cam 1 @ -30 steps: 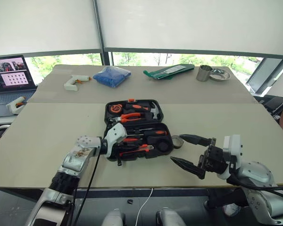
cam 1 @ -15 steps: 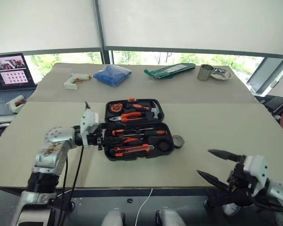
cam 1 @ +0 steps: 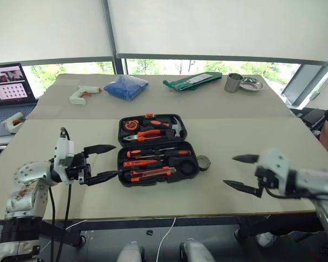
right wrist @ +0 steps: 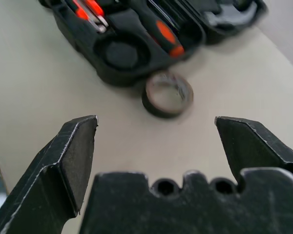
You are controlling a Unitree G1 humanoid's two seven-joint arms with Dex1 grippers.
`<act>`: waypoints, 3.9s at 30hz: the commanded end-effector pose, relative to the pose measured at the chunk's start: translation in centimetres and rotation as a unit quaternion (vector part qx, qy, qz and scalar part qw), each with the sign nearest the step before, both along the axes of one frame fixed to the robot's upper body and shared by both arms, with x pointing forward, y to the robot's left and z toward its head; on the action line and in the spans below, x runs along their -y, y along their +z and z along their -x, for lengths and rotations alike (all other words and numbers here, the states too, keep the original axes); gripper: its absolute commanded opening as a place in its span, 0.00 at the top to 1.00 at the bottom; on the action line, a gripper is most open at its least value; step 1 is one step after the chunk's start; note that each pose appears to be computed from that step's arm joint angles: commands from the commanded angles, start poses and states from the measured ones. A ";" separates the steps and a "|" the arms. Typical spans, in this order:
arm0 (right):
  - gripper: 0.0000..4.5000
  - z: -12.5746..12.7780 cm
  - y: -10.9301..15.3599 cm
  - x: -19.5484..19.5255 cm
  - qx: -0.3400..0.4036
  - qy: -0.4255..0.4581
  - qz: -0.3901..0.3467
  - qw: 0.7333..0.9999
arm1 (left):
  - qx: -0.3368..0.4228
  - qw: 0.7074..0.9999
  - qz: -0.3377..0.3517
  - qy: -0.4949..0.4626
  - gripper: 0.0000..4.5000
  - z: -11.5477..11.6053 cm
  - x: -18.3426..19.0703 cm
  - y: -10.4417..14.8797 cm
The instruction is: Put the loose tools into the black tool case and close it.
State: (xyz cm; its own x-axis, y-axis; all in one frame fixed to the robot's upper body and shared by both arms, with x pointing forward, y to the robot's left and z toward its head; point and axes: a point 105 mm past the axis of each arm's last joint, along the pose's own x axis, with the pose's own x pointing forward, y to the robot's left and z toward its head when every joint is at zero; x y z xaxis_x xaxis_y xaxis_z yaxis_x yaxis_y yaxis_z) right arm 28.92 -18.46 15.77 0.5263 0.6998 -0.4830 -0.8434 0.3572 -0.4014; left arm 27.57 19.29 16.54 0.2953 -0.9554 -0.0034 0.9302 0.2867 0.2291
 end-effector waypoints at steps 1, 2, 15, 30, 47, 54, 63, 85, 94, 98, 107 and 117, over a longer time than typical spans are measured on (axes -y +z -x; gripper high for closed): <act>0.00 -0.9 -1.2 -1.2 -0.054 0.030 0.066 0.996 | 0.013 1.000 0.009 -0.027 0.02 0.4 2.1 1.1; 0.00 -1.1 -1.4 -1.3 -0.061 0.037 0.078 0.994 | 0.011 0.999 0.010 -0.030 0.02 0.4 2.4 1.1; 0.15 -4.4 -3.9 -3.3 -0.095 0.098 0.139 0.981 | -0.003 1.000 0.002 -0.026 0.00 1.2 3.5 0.5; 1.00 -3.8 1.2 -3.1 -0.079 0.140 0.097 0.982 | 0.000 0.998 0.008 -0.057 0.00 1.6 4.4 0.7; 1.00 -3.5 -1.2 -8.1 -0.150 0.120 0.089 0.977 | -0.009 0.999 -0.008 -0.031 0.00 2.3 3.6 -0.8; 1.00 -3.4 -2.2 -8.6 -0.172 0.113 0.078 0.975 | -0.006 1.000 -0.007 -0.020 0.00 2.3 3.4 -1.1; 0.79 -3.4 -2.6 -9.1 -0.166 0.113 0.082 0.976 | -0.004 1.000 -0.009 -0.007 0.00 2.1 3.1 -1.4; 0.97 -11.4 1.1 -3.1 0.087 -0.024 0.018 0.996 | -0.108 0.903 0.012 0.416 0.74 -7.8 -5.7 -2.0; 1.00 -13.8 -1.0 -7.3 0.115 0.000 -0.022 0.993 | -0.167 0.917 -0.035 0.361 0.99 -9.7 -2.1 -5.1; 1.00 -12.4 -4.2 -9.0 0.007 0.041 -0.016 0.999 | -0.171 0.927 -0.040 0.331 0.99 -9.9 -0.7 -5.3; 1.00 -8.2 -5.0 -9.6 -0.073 0.102 -0.043 0.991 | -0.174 0.947 -0.047 0.266 0.99 -9.1 0.2 -5.0; 1.00 -6.0 -5.7 -6.3 -0.081 0.044 -0.035 0.995 | -0.170 0.949 -0.059 0.260 0.99 -7.5 -0.4 -5.6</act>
State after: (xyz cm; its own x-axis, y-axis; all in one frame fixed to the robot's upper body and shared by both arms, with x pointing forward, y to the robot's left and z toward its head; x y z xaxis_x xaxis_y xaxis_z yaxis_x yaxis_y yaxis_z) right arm 35.12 -11.93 9.41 0.3776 0.7758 -0.5054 -0.9258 0.3068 -0.2208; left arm 35.10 20.70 9.81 0.7034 -0.6318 -0.3257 0.6625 0.7487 -0.0215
